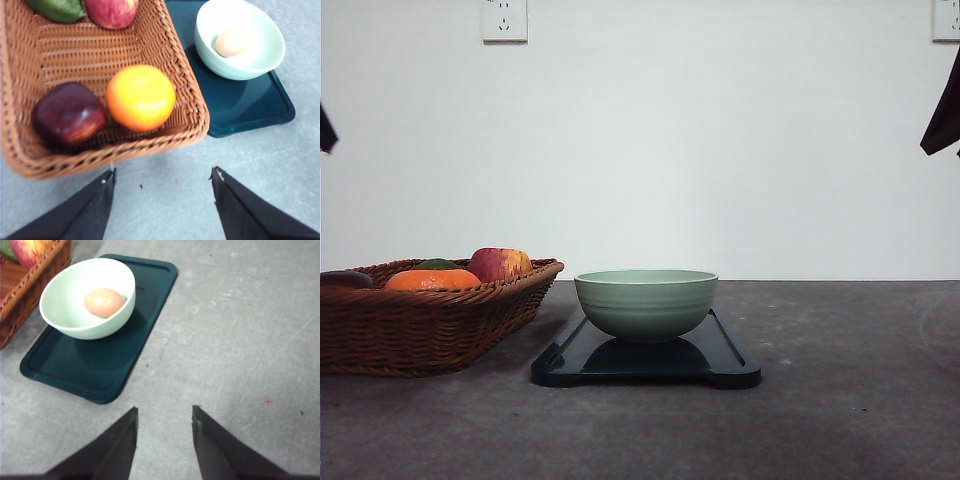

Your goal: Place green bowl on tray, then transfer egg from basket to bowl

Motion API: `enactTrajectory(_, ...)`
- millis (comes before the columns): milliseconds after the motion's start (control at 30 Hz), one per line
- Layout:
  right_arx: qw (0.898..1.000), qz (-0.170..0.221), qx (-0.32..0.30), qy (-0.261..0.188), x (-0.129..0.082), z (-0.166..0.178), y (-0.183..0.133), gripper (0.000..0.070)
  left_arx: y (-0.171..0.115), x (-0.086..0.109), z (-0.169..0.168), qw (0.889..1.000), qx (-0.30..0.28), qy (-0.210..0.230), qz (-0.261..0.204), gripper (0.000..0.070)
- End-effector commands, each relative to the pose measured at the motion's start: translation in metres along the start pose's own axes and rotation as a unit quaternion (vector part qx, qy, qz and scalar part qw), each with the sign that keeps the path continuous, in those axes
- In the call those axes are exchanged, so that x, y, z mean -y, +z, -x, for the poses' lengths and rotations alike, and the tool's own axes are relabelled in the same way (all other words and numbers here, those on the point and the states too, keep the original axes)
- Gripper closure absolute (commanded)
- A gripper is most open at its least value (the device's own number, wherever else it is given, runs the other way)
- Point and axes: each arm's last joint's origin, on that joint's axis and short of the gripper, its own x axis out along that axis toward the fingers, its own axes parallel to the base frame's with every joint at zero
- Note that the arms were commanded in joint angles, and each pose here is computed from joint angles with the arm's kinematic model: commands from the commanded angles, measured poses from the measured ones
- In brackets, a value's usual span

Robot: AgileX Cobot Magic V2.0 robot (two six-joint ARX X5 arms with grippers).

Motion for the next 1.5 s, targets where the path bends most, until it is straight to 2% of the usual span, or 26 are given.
enactTrajectory(0, 1.0, 0.0, 0.003, 0.004, -0.001, 0.0, 0.002, 0.0488, 0.002, 0.001, 0.004, 1.0, 0.014, -0.003, -0.001, 0.0314)
enactTrajectory(133, 1.0, 0.0, -0.007, 0.006, -0.001, 0.0, 0.0, 0.0487, -0.002, 0.001, 0.012, 1.0, 0.02, -0.006, 0.005, 0.0314)
enactTrajectory(167, 1.0, 0.0, -0.009, 0.005, -0.001, 0.0, 0.0, 0.0502, -0.003, 0.001, 0.014, 1.0, 0.019, -0.006, 0.005, 0.0335)
enactTrajectory(200, 1.0, -0.001, -0.01, 0.004, -0.001, 0.0, -0.001, 0.0545, -0.005, 0.001, 0.015, 1.0, 0.019, -0.005, 0.005, 0.0399)
enactTrajectory(233, 1.0, -0.002, -0.011, 0.003, -0.001, 0.0, -0.001, 0.0672, -0.005, 0.001, 0.016, 1.0, 0.019, -0.005, 0.005, 0.0595)
enactTrajectory(267, 1.0, -0.002, -0.009, 0.003, -0.001, 0.0, 0.0, 0.0692, -0.006, 0.001, 0.017, 1.0, 0.019, -0.005, 0.006, 0.0658)
enactTrajectory(333, 1.0, -0.002, -0.006, 0.008, -0.001, 0.0, 0.0, 0.0684, -0.006, 0.001, 0.018, 1.0, 0.02, -0.006, 0.007, 0.0697)
enactTrajectory(433, 1.0, -0.002, -0.007, 0.024, -0.002, 0.001, 0.0, 0.0684, -0.006, 0.001, 0.018, 1.0, 0.02, -0.006, 0.007, 0.07)
enactTrajectory(867, 0.999, -0.001, 0.014, 0.029, -0.003, 0.001, 0.004, 0.0684, -0.005, 0.001, 0.018, 1.0, 0.024, -0.006, 0.006, 0.07)
enactTrajectory(967, 0.999, -0.001, 0.014, 0.029, -0.003, 0.001, 0.004, 0.0684, -0.006, -0.001, 0.02, 0.999, 0.033, 0.007, -0.014, 0.07)
enactTrajectory(1033, 0.999, -0.001, 0.014, 0.029, -0.003, 0.001, 0.004, 0.0684, -0.006, -0.005, 0.023, 0.999, 0.05, 0.018, -0.01, 0.07)
enactTrajectory(1133, 0.999, -0.001, 0.014, 0.029, -0.003, 0.001, 0.004, 0.0684, -0.009, -0.014, 0.024, 0.993, 0.109, 0.045, -0.007, 0.07)
enactTrajectory(1300, 0.999, -0.001, 0.014, 0.029, -0.003, 0.001, 0.004, 0.0684, -0.025, -0.031, 0.015, 0.972, 0.217, 0.09, -0.009, 0.07)
enactTrajectory(1467, 0.999, -0.001, 0.014, 0.029, -0.003, 0.001, 0.004, 0.0684, -0.057, -0.044, -0.007, 0.965, 0.237, 0.109, -0.011, 0.07)
